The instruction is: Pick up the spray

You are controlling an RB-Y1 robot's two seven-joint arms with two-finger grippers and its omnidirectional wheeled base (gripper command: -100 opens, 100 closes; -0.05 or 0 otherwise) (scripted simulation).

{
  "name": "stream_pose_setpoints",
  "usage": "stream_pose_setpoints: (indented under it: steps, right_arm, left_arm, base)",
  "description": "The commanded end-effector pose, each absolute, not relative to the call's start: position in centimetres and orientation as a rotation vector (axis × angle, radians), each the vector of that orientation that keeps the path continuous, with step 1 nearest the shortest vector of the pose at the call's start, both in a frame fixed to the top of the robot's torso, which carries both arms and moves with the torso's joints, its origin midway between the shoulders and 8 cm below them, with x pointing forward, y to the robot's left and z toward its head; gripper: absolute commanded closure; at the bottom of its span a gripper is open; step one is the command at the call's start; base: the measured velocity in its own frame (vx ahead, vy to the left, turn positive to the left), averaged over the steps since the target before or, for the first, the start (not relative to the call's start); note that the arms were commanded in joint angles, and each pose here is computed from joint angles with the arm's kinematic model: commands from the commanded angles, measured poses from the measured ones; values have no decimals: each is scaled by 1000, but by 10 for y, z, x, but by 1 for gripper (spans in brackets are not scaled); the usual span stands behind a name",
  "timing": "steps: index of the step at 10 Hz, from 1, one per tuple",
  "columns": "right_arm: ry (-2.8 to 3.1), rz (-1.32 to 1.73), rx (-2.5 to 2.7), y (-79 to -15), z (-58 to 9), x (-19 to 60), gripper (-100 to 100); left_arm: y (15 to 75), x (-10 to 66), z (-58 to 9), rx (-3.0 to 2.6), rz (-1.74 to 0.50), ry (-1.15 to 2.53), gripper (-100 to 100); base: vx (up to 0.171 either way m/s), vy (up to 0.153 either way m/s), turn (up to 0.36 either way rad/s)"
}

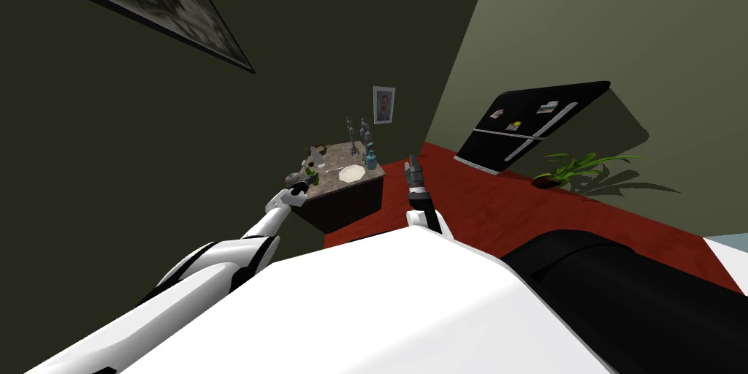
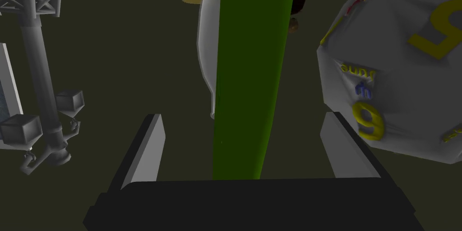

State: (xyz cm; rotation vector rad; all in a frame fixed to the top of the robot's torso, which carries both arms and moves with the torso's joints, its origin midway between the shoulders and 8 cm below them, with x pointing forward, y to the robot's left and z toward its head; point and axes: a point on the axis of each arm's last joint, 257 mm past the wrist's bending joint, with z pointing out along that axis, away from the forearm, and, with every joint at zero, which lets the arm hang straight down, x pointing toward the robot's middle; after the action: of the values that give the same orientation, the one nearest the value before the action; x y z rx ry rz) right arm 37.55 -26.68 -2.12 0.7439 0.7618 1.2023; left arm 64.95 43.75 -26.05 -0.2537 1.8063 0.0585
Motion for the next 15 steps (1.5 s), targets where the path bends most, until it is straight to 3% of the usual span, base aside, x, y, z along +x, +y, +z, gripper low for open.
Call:
stream_pose_setpoints:
  steps: [1,12,13,15]
  right_arm:
    - [762,1202,744,-267,-21,375,0]
    - [762,1202,744,-267,-21,375,0]
    - [762,1202,744,-267,-21,375,0]
    - [762,1202,744,-267,-21,375,0]
  left_arm:
    - [408,662,-261,-191,41,1817,-100]
    - [383,706,-223,-150,57,1816,-100]
    - [383,706,-223,-152,57,1817,100]
    - [384,706,-222,-146,62,1816,100]
  base:
    - [-71,21,141]
    - [-34,8,23]
    - [0,0,0]
    - [0,2,6]
